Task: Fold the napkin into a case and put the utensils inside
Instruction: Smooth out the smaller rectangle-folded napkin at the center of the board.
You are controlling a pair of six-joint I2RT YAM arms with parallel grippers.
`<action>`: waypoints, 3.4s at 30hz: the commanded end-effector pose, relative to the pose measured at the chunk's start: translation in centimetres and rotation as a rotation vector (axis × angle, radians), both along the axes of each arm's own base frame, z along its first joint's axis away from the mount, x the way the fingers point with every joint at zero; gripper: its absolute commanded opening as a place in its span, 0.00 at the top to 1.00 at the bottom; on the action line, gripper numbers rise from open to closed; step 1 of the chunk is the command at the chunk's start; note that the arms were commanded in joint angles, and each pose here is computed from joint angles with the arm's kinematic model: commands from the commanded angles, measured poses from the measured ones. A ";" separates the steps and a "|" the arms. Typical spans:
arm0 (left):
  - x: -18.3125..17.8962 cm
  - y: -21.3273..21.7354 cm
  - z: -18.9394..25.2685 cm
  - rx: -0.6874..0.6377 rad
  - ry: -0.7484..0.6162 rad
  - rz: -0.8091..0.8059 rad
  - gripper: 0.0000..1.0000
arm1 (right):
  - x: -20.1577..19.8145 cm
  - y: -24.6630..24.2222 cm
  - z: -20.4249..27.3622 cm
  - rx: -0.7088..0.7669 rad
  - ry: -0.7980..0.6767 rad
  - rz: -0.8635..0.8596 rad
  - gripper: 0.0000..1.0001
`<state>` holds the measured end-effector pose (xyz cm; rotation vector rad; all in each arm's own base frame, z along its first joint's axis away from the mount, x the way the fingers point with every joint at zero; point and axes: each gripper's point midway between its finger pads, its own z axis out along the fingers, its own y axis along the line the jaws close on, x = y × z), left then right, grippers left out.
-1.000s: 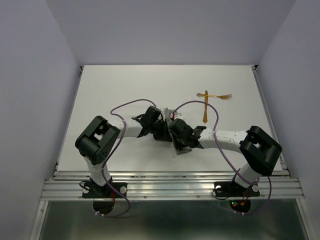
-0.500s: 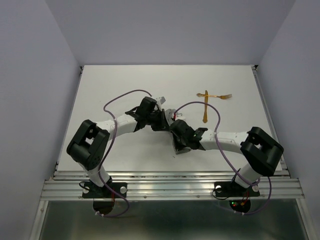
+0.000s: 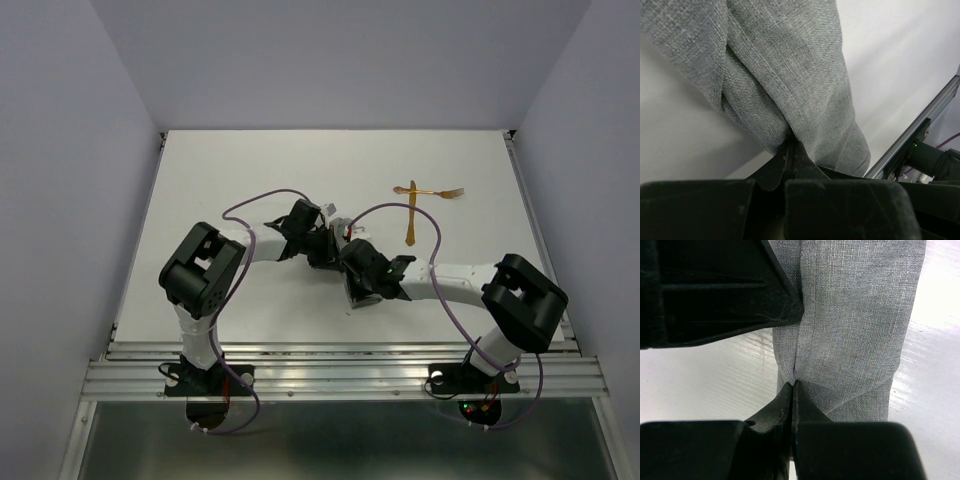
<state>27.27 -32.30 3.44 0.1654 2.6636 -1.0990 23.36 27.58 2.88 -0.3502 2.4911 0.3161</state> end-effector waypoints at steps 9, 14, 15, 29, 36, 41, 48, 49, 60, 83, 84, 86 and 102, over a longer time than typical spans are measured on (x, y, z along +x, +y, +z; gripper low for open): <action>1.5 1.0 -0.8 0.040 -0.044 0.015 1.00 | 0.2 0.0 5.6 0.089 -0.101 -0.014 0.56; 1.6 1.2 -1.1 0.045 -0.040 0.017 1.00 | -0.3 -0.9 6.3 0.133 -0.096 -0.079 0.79; 1.6 1.3 -1.1 0.046 -0.039 0.018 1.00 | -0.3 -1.2 6.3 0.138 -0.094 -0.105 0.84; 1.8 1.4 -1.1 0.043 -0.040 0.021 1.00 | -2.4 1.1 2.6 0.166 0.027 0.031 0.97; 1.7 0.7 0.4 -0.007 -0.034 0.011 1.00 | -3.8 -0.6 -2.7 0.071 0.118 0.005 0.98; 1.8 0.6 2.9 -0.039 -0.066 0.013 1.00 | -3.5 -1.1 -2.6 0.062 0.099 -0.017 0.99; 2.6 1.2 5.4 -0.040 -0.119 0.048 1.00 | -3.4 -1.3 -2.3 0.055 0.090 -0.015 0.99; 2.6 1.3 5.4 -0.037 -0.121 0.051 1.00 | -3.4 -1.3 -2.2 0.058 0.088 -0.015 0.99; 5.4 0.4 5.1 -0.014 -0.160 0.100 1.00 | -2.9 -0.9 -1.2 0.070 0.069 -0.016 0.99; 8.8 1.9 3.7 0.184 -0.243 0.121 1.00 | -1.5 -0.9 3.4 0.104 -0.026 -0.040 0.94; 8.6 1.7 4.5 0.169 -0.250 0.110 1.00 | -1.0 -0.6 4.8 0.121 -0.051 -0.044 0.90; 8.6 1.3 5.8 0.146 -0.266 0.098 1.00 | -0.2 -0.7 6.1 0.116 -0.096 -0.055 0.88; 9.9 3.5 8.1 0.132 -0.265 0.183 1.00 | 10.7 -0.1 9.9 0.129 -0.212 -0.160 0.85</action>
